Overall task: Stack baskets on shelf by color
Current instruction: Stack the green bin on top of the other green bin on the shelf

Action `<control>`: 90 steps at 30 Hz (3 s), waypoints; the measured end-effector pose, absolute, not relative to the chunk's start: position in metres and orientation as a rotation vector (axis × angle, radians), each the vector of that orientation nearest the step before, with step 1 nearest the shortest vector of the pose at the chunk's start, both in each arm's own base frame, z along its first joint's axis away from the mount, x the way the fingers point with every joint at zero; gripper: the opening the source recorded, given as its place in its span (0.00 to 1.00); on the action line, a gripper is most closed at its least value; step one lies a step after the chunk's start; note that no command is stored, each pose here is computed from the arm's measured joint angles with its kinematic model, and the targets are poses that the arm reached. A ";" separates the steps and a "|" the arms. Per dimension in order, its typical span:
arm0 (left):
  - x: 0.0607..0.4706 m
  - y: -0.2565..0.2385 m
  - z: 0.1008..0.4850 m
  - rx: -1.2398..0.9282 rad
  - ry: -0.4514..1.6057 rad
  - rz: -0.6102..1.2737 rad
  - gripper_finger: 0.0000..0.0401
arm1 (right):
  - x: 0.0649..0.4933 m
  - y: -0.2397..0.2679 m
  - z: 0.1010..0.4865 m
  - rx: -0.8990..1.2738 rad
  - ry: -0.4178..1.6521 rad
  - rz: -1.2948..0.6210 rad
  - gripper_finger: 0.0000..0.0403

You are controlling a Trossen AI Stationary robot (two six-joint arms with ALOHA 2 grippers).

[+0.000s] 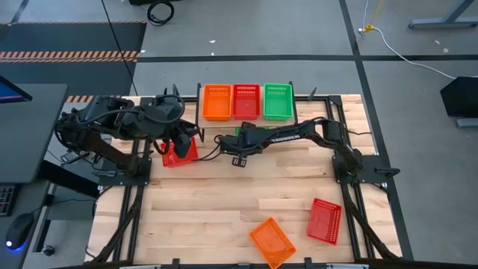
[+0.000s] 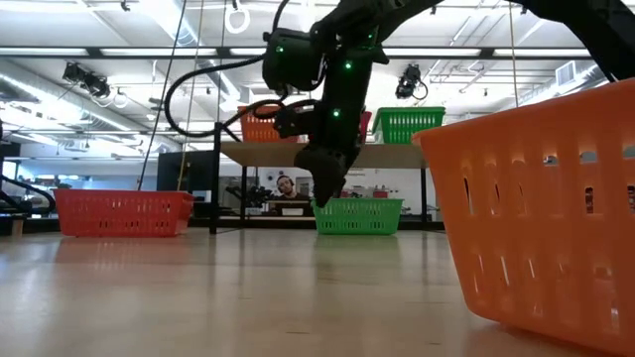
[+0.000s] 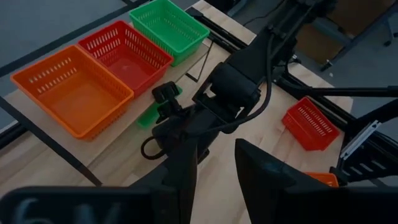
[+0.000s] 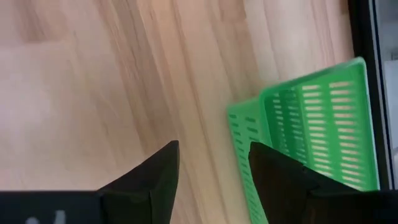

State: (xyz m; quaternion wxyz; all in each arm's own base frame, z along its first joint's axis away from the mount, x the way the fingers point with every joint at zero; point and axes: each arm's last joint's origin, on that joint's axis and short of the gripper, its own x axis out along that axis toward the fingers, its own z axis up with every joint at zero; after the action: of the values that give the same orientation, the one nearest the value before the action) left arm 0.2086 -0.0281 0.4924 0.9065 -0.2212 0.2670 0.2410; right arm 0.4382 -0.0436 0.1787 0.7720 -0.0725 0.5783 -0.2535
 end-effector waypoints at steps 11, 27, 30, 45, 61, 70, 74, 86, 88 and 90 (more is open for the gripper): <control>0.207 -0.029 0.491 -0.448 0.567 0.497 0.29 | 0.438 -0.044 0.172 -0.177 1.252 -0.570 0.68; 0.206 -0.036 0.491 -0.456 0.571 0.471 0.29 | 0.429 -0.045 0.155 -0.227 1.281 -0.627 0.74; 0.206 -0.036 0.491 -0.456 0.571 0.471 0.29 | 0.429 -0.045 0.155 -0.210 1.274 -0.638 0.73; 0.206 -0.037 0.491 -0.454 0.572 0.467 0.29 | 0.426 -0.028 0.156 -0.245 1.331 -0.589 0.43; 0.206 -0.036 0.491 -0.431 0.563 0.493 0.29 | 0.429 0.017 0.183 -0.192 1.341 -0.392 0.03; 0.206 -0.035 0.491 -0.368 0.556 0.511 0.29 | 0.434 0.050 0.241 -0.175 1.288 -0.354 0.04; 0.206 -0.034 0.492 -0.334 0.559 0.511 0.29 | 0.434 0.063 0.273 -0.159 1.226 -0.334 0.02; 0.206 -0.034 0.492 -0.235 0.577 0.491 0.29 | 0.388 0.070 0.364 -0.399 1.220 -0.170 0.03; 0.206 -0.034 0.492 -0.222 0.580 0.487 0.29 | 0.373 0.068 0.379 -0.464 1.217 -0.175 0.03; 0.206 -0.034 0.492 -0.212 0.582 0.484 0.29 | 0.363 0.065 0.392 -0.526 1.190 -0.194 0.03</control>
State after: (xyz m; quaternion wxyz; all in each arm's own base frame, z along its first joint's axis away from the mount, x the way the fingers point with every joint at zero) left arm 0.2057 -0.0341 0.4918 0.9237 -0.1034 0.2835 0.2359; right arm 0.3626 0.0654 0.3919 0.7915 -0.2443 0.5530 -0.0900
